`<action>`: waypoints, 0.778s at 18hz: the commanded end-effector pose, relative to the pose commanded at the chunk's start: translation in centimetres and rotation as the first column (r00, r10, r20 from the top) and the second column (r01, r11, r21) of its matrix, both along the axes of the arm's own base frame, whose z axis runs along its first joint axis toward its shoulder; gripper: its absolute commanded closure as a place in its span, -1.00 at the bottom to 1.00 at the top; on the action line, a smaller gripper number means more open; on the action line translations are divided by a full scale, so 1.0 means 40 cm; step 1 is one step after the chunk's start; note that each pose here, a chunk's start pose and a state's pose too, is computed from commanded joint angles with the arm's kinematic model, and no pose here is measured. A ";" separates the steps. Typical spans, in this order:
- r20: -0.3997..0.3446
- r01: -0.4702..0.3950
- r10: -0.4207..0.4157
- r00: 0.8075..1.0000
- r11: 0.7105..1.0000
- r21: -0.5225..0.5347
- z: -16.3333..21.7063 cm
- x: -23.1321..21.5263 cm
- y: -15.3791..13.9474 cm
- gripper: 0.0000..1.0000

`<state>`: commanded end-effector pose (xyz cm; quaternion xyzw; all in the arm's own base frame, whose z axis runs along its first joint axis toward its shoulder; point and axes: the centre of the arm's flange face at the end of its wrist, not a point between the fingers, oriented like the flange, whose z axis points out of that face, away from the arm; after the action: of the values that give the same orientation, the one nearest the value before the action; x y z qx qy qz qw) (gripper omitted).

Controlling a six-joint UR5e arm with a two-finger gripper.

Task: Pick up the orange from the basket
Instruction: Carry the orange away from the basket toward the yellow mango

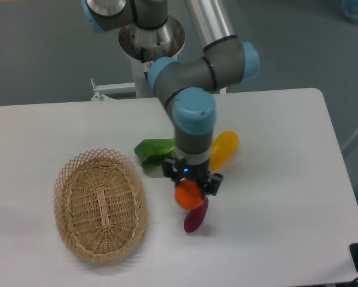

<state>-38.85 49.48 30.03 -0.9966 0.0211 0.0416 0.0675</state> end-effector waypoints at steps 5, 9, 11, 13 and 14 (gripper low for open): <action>-0.024 0.057 -0.057 0.998 0.998 -0.004 0.012 -0.068 -0.052 0.42; -0.032 0.116 -0.117 0.993 0.993 -0.021 0.007 -0.134 -0.115 0.41; -0.039 0.160 -0.161 0.986 0.987 -0.028 0.005 -0.155 -0.135 0.41; -0.049 0.181 -0.182 0.982 0.983 -0.032 0.001 -0.183 -0.149 0.39; -0.051 0.186 -0.188 0.981 0.982 -0.035 -0.002 -0.198 -0.152 0.39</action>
<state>-46.76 43.40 29.93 -0.9896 0.1172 0.0618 0.0555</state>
